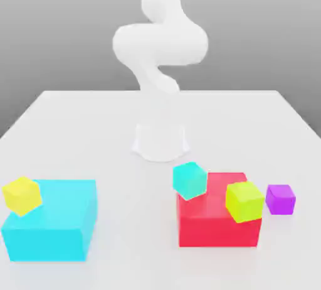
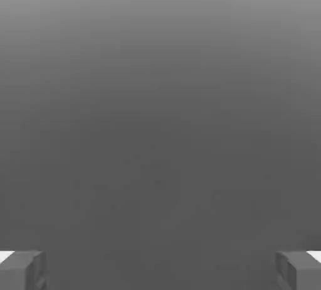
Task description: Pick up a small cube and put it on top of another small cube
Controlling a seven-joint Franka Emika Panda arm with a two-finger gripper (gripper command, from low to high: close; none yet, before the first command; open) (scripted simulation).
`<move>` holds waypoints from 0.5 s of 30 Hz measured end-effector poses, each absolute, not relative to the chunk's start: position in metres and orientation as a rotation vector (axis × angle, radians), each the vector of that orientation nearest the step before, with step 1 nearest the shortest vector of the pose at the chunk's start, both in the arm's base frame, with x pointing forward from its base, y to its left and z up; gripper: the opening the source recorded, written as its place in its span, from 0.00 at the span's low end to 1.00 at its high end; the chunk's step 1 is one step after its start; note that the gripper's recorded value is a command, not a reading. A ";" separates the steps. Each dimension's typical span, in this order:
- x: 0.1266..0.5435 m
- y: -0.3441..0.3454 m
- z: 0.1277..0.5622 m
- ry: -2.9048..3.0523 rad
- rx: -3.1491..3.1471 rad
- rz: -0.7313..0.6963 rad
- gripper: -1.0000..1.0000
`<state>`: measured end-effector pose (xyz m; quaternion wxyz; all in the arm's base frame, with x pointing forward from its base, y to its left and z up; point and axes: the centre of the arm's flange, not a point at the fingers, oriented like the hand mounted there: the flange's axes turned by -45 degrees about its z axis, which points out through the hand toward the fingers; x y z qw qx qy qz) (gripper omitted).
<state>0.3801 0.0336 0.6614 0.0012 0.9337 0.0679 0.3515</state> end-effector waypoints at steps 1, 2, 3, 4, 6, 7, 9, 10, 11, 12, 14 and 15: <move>0.392 0.050 0.638 0.319 2.938 1.049 0.50; 0.402 0.066 0.616 0.422 2.941 0.996 0.50; 0.409 0.082 0.594 0.522 2.939 0.945 0.50; 0.415 0.098 0.571 0.621 2.934 0.894 0.50; 0.421 0.130 0.526 0.817 2.911 0.793 0.50; 0.421 0.145 0.504 0.915 2.894 0.743 0.50; 0.417 0.176 0.458 1.109 2.848 0.642 0.50; 0.413 0.190 0.435 1.205 2.820 0.591 0.50; 0.406 0.204 0.413 1.301 2.787 0.540 0.50; 0.399 0.218 0.390 1.395 2.751 0.489 0.50; 0.379 0.241 0.346 1.579 2.668 0.387 0.50; 0.368 0.252 0.325 1.668 2.622 0.336 0.50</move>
